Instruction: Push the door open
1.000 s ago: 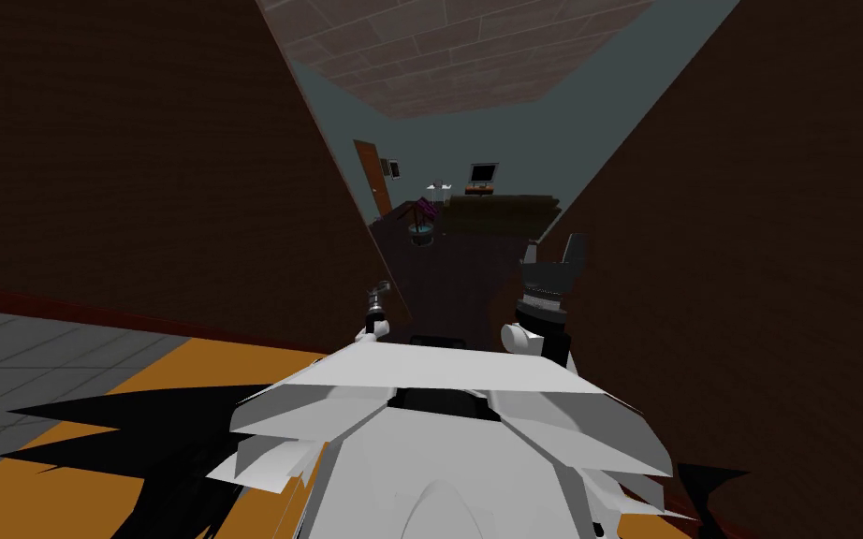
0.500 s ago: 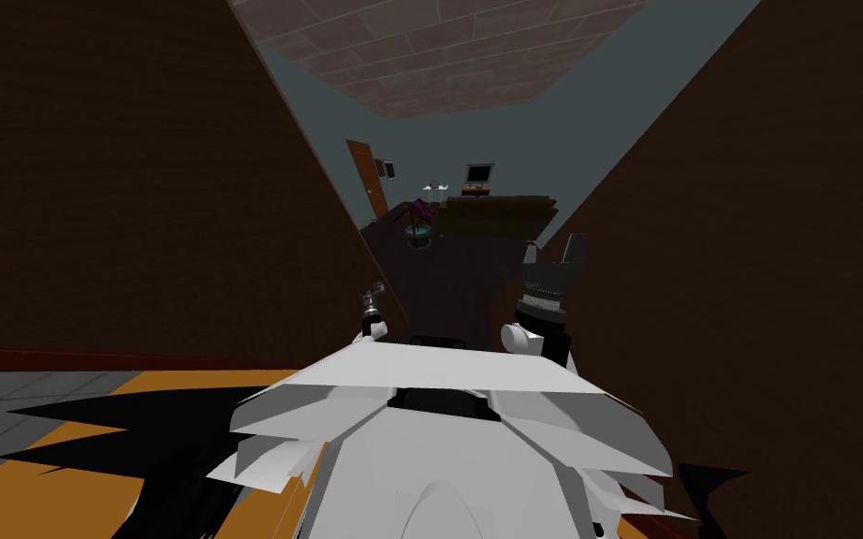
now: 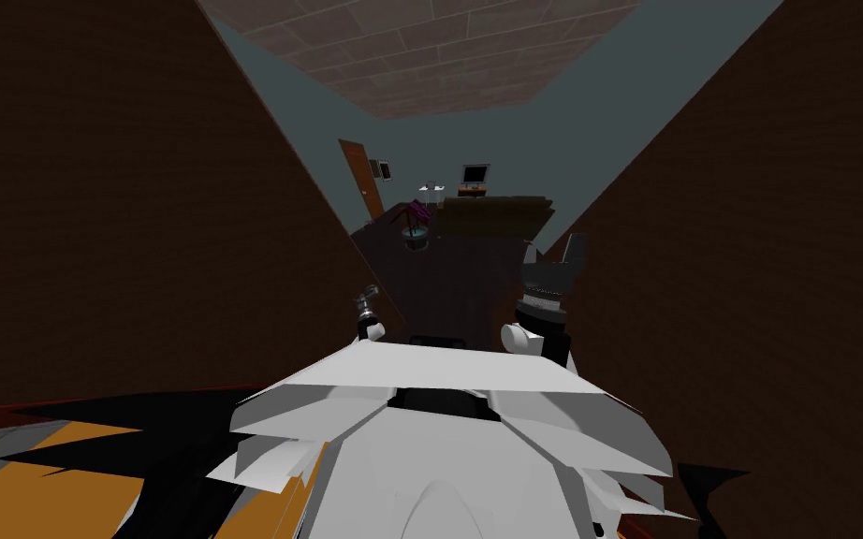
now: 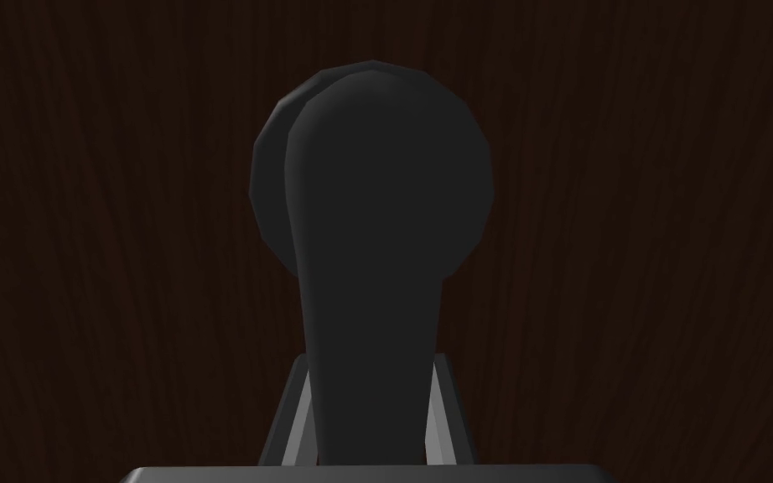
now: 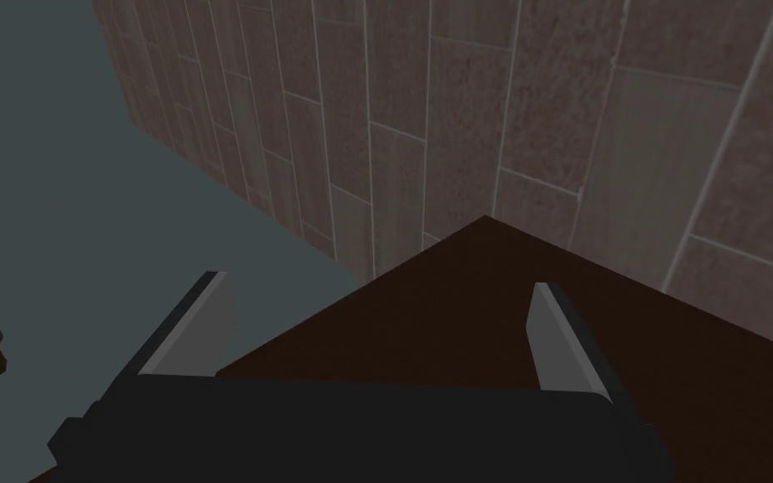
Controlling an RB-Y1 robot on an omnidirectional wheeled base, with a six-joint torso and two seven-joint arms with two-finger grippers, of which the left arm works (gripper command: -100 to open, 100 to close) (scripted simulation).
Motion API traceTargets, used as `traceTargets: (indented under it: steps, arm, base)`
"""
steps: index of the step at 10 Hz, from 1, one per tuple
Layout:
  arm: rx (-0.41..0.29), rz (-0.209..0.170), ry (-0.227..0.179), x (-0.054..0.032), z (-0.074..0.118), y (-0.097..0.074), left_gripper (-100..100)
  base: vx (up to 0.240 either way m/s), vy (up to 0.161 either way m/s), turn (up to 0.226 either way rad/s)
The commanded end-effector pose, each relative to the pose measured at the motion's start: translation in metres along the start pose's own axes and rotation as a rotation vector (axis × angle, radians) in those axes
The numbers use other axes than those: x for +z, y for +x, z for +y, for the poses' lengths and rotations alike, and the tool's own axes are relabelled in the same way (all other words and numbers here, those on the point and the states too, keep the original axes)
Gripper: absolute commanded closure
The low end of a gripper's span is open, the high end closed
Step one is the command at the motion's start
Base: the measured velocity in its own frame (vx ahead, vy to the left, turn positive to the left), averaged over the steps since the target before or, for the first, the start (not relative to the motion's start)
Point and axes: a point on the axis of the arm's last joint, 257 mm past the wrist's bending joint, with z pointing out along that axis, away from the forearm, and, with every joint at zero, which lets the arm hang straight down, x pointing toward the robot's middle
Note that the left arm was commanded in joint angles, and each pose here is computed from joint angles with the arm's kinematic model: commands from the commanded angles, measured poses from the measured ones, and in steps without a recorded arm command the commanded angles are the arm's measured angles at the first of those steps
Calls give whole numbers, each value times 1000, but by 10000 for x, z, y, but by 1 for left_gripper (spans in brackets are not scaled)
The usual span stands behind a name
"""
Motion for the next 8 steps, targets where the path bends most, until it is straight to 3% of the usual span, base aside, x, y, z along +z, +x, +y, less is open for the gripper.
traceTargets:
  steps: [1, 2, 7, 8]
  arm:
    - [2, -55, 12, 26, -39, -216, 100]
    - [1, -70, 12, 18, -39, -277, 100]
    - [1, -217, 12, -94, -45, -872, 100]
    - [1, -217, 12, -94, -45, -872, 100]
  base:
    - [178, 64, -57]
    - [189, 45, -45]
    - [193, 40, -55]
    - [137, 36, -4]
